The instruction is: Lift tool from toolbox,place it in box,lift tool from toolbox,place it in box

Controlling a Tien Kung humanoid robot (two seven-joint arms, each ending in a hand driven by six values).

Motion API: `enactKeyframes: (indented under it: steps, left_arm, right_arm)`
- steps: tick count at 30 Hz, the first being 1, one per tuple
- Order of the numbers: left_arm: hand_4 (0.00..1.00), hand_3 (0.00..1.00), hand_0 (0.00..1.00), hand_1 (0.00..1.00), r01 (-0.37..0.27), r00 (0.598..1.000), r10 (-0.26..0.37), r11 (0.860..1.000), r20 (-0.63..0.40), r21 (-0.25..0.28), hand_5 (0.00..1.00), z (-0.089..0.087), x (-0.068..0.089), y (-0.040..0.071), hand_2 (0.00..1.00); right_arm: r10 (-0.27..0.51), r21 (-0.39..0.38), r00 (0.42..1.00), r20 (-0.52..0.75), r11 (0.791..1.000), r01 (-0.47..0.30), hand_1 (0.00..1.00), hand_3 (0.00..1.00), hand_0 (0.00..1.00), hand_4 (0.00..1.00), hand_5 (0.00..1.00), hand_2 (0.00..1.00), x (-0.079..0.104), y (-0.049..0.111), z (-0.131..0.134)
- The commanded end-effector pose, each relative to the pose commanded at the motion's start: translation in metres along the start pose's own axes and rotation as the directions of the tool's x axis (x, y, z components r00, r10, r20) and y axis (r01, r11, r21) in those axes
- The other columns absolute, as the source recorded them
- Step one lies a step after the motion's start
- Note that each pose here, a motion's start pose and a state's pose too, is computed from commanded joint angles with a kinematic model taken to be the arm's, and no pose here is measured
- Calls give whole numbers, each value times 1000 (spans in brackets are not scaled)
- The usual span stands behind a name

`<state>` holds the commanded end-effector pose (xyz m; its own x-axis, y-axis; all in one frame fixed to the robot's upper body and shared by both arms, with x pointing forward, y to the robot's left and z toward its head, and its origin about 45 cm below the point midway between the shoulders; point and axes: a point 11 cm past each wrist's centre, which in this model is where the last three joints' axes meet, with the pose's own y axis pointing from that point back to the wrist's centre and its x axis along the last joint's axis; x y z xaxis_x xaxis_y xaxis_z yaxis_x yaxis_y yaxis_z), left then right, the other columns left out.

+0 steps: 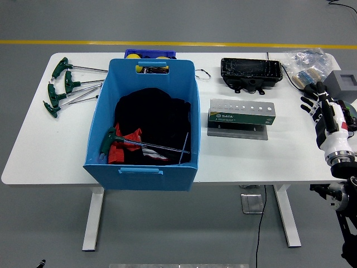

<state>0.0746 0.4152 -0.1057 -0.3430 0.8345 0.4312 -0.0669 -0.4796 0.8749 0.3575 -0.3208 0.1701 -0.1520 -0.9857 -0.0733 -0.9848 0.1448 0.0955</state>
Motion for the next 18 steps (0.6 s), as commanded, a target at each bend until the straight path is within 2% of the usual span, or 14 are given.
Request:
enactKeyframes:
  steps: [9, 18]
  left_arm:
    - [865, 693, 629, 623, 16, 1000, -17, 1000, -21, -12, 796, 4, -6, 1, 669]
    - [861, 697, 630, 630, 22, 999, -23, 1000, -29, -11, 803, 5, -8, 1, 673]
  right_arm:
    - [-6, 40, 1000, 6, 999, 5, 775, 802, 814, 998, 834, 796, -4, 0, -15]
    - [-13, 42, 1000, 22, 999, 13, 775, 807, 814, 998, 839, 798, -9, 1, -16]
